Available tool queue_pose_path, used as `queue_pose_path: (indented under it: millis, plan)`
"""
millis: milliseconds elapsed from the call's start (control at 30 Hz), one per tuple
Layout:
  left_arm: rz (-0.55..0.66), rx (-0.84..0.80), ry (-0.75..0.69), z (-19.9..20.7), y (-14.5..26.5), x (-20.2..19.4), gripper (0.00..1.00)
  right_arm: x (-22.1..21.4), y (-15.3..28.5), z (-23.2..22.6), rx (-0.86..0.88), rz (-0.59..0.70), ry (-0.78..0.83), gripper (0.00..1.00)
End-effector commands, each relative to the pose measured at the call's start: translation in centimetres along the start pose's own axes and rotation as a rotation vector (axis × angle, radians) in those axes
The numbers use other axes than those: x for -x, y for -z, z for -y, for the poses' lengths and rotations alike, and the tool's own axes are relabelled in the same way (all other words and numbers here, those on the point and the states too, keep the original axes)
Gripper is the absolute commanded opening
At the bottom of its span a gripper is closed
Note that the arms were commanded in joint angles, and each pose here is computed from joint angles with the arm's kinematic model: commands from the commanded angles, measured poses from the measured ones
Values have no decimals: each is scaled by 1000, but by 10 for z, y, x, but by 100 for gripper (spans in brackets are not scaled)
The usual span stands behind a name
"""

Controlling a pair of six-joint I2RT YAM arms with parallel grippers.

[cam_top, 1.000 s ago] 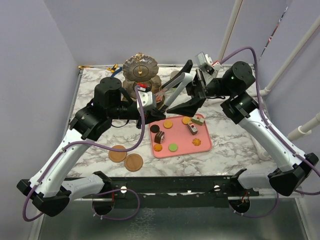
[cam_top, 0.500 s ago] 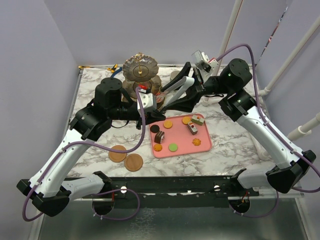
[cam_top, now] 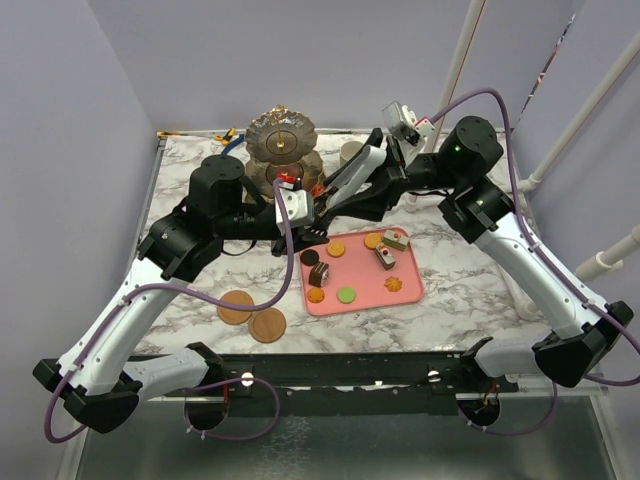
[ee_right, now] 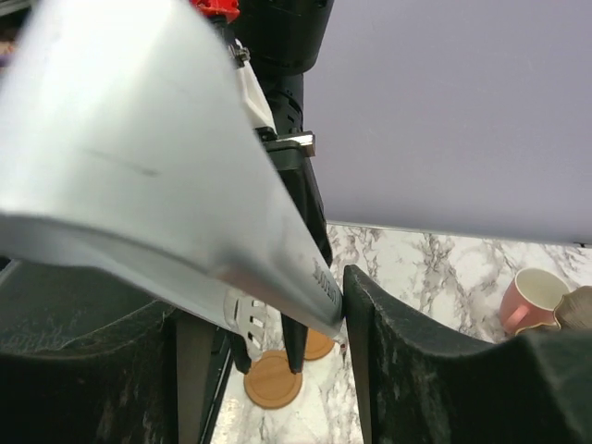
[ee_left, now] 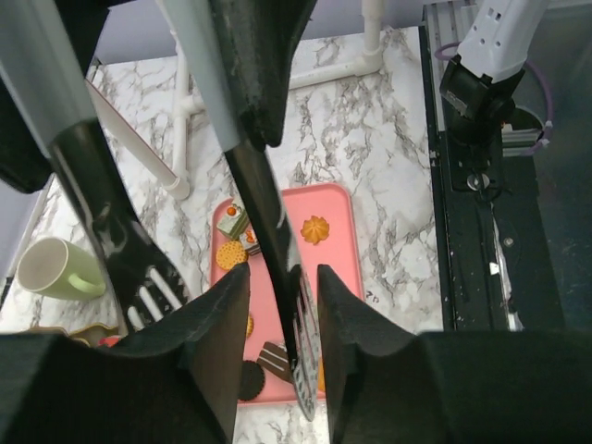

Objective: Serve the afternoon tea
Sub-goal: Pick up the clamp from the tray.

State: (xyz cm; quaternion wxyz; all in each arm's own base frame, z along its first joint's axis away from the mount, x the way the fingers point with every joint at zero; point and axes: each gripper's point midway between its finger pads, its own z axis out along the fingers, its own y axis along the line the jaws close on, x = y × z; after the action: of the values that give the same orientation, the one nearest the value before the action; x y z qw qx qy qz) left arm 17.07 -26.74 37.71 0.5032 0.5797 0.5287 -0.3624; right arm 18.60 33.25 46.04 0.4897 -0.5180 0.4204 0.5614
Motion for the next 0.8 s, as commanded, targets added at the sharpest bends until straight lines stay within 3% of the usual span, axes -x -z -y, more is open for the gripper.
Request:
queue_pose_path:
  millis: [0,133,333,533,767]
  plan:
    - [19,62,-77,-11,8,16,43,14,4,2,-70,37,37,51]
    - [16,88,-88,-15,10,19,53,16,8,10,-146,55,63,43]
    - [12,232,-83,-37,23,31,97,11,23,29,-317,57,133,45]
    - [54,584,58,-84,51,38,99,-11,48,46,-509,33,192,48]
    - [64,715,147,-100,61,30,99,-52,77,59,-683,-7,203,48]
